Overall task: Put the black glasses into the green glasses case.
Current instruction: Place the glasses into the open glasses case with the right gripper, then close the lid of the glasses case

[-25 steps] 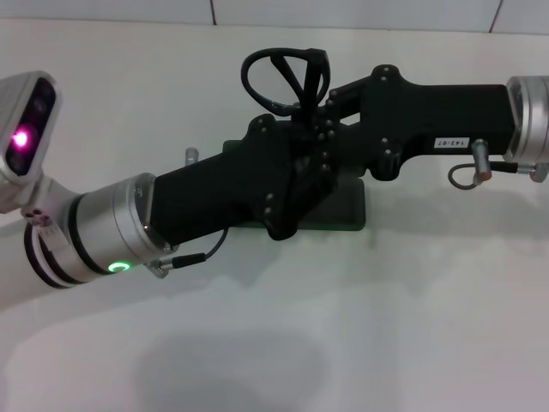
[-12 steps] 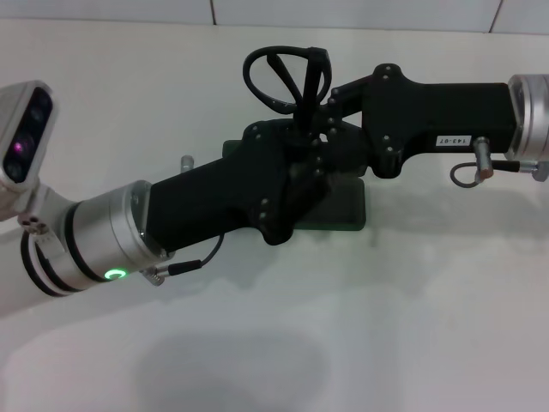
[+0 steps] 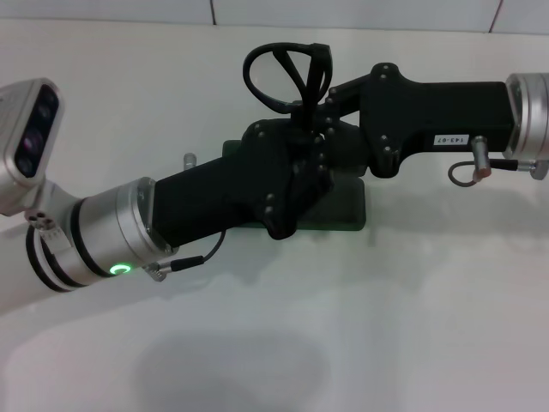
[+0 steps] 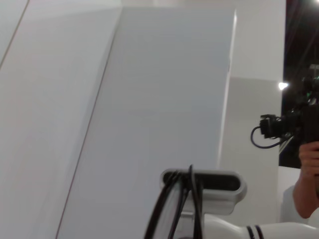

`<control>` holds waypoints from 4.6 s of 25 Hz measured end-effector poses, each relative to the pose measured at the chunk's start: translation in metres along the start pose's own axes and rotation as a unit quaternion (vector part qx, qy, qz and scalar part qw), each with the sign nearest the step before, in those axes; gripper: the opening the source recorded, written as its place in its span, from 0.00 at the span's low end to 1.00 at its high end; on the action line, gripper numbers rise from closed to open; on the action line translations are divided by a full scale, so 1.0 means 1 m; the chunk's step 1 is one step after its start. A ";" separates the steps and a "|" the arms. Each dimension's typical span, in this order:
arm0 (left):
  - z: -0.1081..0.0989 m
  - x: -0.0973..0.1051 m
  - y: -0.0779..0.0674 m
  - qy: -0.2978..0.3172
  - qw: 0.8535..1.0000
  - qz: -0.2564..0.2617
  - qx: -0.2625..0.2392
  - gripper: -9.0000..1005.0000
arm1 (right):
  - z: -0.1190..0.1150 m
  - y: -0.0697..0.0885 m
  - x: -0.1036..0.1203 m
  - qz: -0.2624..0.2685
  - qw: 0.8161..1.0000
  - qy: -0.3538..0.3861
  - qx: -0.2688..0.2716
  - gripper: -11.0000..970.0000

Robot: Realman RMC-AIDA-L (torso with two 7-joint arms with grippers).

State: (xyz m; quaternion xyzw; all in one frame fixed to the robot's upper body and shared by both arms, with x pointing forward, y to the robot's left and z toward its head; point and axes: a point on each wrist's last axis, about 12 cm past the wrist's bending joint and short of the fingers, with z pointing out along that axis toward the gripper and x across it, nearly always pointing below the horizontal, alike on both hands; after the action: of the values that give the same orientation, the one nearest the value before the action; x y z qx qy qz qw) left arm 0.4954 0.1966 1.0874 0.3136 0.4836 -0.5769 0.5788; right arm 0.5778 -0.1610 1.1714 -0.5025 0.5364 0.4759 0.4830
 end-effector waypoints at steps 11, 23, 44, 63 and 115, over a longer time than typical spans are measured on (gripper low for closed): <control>0.000 0.000 0.001 0.002 1.000 0.000 -0.005 0.03 | 0.000 -0.002 -0.002 -0.006 1.000 -0.001 0.004 0.06; -0.019 -0.008 -0.002 -0.016 1.000 0.012 -0.015 0.03 | -0.004 -0.012 -0.002 -0.008 0.999 0.029 0.028 0.06; -0.113 -0.022 -0.040 -0.018 0.993 0.075 -0.090 0.03 | 0.148 -0.039 -0.060 -0.081 0.840 0.535 0.052 0.06; -0.113 0.002 -0.062 -0.014 0.990 0.092 -0.109 0.03 | 0.164 -0.032 -0.038 -0.105 0.817 0.565 0.052 0.06; -0.105 0.012 -0.062 -0.007 0.989 0.085 -0.119 0.03 | 0.173 -0.023 -0.035 -0.124 0.806 0.576 0.063 0.16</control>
State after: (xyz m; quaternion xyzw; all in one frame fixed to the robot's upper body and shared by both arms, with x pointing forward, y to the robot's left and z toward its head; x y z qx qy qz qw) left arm 0.4132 0.2806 1.0531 0.2786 0.5163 -0.4664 0.6620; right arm 0.6085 0.0129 1.1914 -0.7150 0.6779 -0.0001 0.1712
